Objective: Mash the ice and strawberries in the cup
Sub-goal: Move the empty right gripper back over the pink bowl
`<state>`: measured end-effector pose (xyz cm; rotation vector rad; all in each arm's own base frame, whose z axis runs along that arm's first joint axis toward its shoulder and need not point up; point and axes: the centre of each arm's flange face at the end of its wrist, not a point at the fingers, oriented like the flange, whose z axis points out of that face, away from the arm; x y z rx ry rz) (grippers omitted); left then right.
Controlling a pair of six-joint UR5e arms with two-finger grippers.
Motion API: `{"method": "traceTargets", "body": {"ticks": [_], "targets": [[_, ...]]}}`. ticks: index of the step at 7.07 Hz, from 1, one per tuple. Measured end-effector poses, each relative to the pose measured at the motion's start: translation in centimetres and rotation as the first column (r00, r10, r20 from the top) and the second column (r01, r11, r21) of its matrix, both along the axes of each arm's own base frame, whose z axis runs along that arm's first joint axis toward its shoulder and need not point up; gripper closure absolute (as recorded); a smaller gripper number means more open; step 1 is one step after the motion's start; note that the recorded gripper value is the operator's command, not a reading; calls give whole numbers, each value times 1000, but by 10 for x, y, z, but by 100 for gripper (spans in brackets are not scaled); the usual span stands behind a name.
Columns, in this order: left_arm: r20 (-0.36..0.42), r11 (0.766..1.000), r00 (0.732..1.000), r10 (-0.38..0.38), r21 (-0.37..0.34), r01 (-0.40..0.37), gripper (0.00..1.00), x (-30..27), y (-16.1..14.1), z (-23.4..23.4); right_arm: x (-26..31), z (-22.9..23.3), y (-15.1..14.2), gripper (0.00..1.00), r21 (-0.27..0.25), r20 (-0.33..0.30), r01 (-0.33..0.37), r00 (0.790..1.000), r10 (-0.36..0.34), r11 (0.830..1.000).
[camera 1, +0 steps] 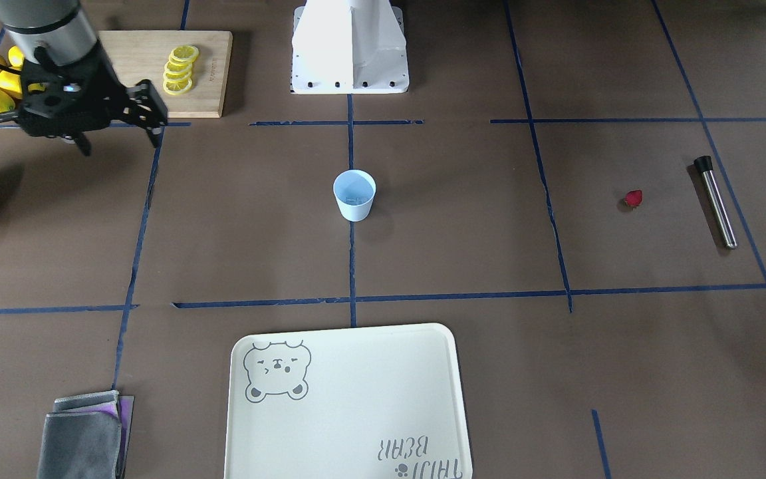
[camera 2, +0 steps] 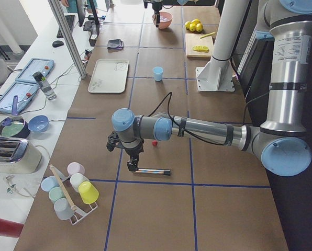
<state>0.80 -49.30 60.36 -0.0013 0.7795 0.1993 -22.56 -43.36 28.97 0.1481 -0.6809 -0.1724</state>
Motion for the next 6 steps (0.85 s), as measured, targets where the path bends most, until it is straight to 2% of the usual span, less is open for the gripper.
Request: {"method": "traceTargets", "body": {"ticks": [1,3,5,6], "targets": [[-1,1000,1000,-1,0,1,0,0,1,0,43,35,-2,0,27,-40,55,998,-53,998],[-1,1000,1000,-2,-1,2,0,-1,2,0,120,107,5,1,57,-120,178,978,-171,982],[-1,1000,1000,-1,-2,1,0,-1,3,1,155,167,10,1,86,-146,230,965,-216,969],[-1,1000,1000,-2,-3,2,0,-1,3,1,158,207,8,1,129,-140,235,966,-217,963]]}}
